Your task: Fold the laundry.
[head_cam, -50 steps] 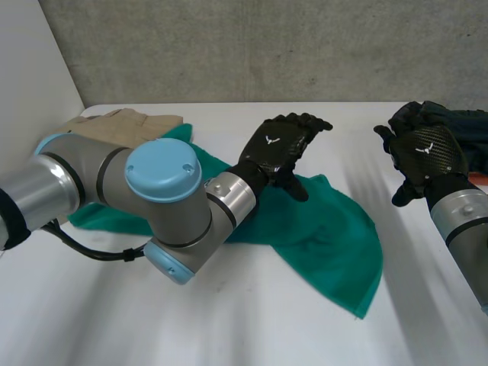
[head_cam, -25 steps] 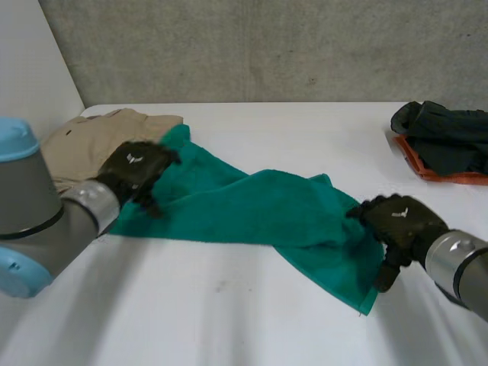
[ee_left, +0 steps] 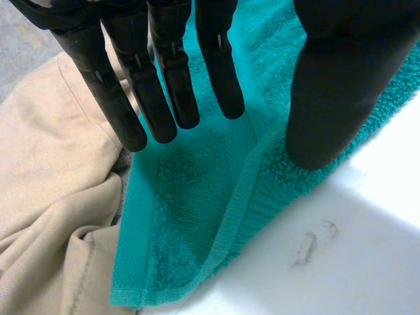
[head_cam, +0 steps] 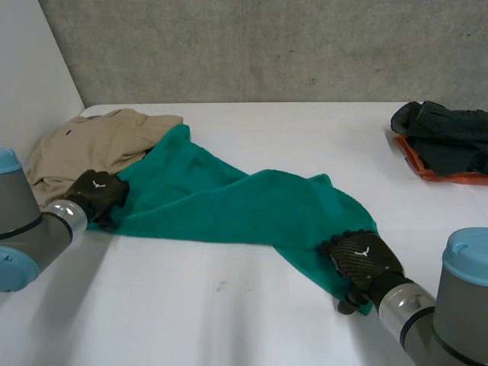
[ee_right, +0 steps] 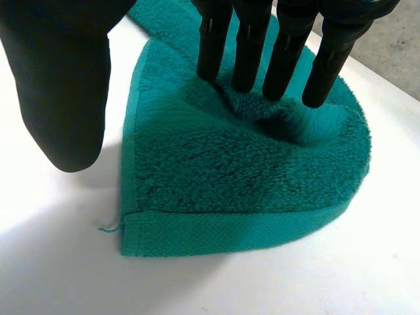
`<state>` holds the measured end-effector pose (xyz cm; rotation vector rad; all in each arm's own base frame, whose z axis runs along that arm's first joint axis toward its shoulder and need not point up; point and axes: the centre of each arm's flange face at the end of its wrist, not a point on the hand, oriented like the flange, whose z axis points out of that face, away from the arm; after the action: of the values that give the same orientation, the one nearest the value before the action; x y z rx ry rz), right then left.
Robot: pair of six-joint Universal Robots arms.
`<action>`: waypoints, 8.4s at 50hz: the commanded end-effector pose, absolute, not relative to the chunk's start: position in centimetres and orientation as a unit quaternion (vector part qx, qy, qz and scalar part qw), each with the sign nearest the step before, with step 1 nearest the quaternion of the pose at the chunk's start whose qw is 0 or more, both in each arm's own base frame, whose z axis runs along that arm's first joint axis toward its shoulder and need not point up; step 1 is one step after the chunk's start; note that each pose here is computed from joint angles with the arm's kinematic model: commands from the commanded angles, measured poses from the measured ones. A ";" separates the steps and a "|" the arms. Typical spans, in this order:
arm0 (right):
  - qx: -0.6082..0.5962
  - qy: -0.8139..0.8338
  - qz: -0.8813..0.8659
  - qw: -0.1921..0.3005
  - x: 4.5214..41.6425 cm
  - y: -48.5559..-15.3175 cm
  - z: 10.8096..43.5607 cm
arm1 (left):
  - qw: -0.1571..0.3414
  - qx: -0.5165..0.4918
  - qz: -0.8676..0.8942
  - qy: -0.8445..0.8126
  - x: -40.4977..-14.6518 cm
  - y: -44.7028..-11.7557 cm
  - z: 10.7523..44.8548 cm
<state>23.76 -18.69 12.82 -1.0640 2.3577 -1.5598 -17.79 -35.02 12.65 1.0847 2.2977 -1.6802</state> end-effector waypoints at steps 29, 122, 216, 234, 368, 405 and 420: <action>-0.358 0.715 -0.600 -0.023 24.3 -22.3 11.9 | 0.049 0.329 -0.594 0.733 -17.8 -34.1 16.5; -0.331 0.716 -0.615 0.007 22.3 -23.9 18.6 | -0.037 0.274 -0.656 0.703 -17.2 -34.9 18.5; -0.575 0.721 -0.385 -0.006 22.5 -16.9 18.2 | -0.099 0.183 -0.806 0.554 -28.7 -37.2 28.9; -0.390 0.718 -0.576 0.027 25.2 -28.2 24.4 | -0.152 0.237 -0.804 0.523 -30.6 -31.9 33.7; -0.495 0.746 -0.418 -0.152 14.8 -22.7 22.2 | 0.023 0.463 -0.496 0.734 -20.6 -17.7 19.5; -0.378 0.623 -0.635 -0.257 22.7 -41.8 14.2 | 0.049 0.419 -0.729 0.539 -33.0 -39.9 14.1; -0.299 0.762 -0.566 -0.099 19.2 -32.9 18.8 | -0.022 0.386 -0.716 0.581 -31.6 -33.9 19.0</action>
<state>21.91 -36.69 18.15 -1.1506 2.4026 -2.2216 -33.00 -36.47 16.06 1.2970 1.7370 -2.2305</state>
